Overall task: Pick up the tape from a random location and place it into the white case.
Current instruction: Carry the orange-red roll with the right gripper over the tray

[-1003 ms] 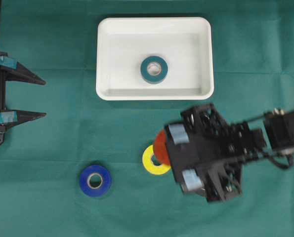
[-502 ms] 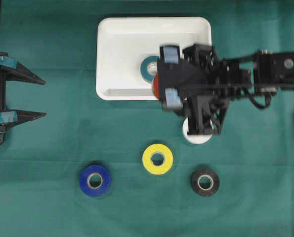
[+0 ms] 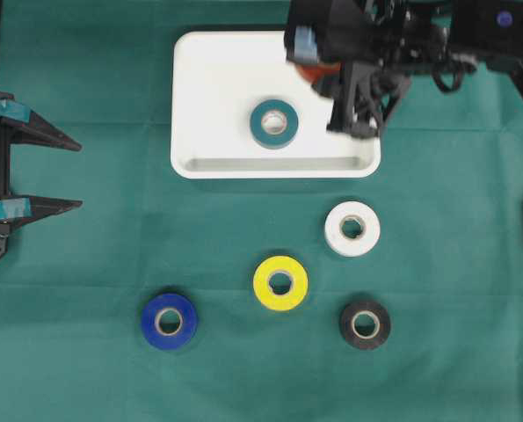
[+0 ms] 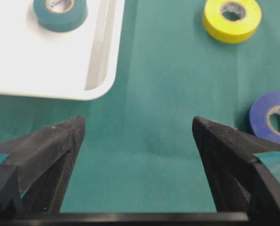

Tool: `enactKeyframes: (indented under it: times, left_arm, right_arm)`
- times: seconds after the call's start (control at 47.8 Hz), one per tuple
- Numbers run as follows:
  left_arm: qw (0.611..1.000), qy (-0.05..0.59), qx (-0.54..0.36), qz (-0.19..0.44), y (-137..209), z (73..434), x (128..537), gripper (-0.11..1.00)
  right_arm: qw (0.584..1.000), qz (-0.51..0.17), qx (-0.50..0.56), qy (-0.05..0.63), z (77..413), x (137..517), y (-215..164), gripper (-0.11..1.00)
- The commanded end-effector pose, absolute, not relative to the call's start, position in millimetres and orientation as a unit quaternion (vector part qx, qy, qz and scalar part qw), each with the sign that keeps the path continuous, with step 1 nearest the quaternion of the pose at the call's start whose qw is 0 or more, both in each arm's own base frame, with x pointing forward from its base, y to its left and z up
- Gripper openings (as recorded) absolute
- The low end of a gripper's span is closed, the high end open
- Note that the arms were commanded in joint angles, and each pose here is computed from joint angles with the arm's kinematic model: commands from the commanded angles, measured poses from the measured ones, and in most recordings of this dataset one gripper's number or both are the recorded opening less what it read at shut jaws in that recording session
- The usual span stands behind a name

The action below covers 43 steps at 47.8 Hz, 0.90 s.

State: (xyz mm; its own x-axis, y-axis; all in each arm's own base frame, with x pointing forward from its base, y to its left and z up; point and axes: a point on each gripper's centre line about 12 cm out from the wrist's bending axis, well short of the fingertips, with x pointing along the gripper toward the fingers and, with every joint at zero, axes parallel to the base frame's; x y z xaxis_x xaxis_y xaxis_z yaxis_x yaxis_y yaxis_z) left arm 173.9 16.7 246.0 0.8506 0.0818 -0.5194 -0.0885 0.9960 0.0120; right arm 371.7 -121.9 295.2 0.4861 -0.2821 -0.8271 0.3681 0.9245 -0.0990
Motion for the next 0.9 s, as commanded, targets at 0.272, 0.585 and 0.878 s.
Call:
enactKeyframes:
  times: [0.272, 0.585, 0.878]
  left_arm:
    - [0.963, 0.266, -0.007, 0.044, 16.8, 249.3, 176.4, 0.97]
    - [0.963, 0.266, -0.007, 0.044, 16.8, 249.4, 176.1, 0.97]
    - [0.963, 0.264, -0.007, 0.044, 16.7, 250.1, 175.4, 0.97]
  right_arm:
    - [0.864, -0.205, 0.052, 0.458, 301.3, 368.2, -135.9, 0.32]
    - [0.862, -0.206, 0.052, 0.461, 298.5, 367.0, -136.2, 0.32]
    - [0.861, -0.205, 0.051, 0.462, 297.9, 366.9, -135.7, 0.32]
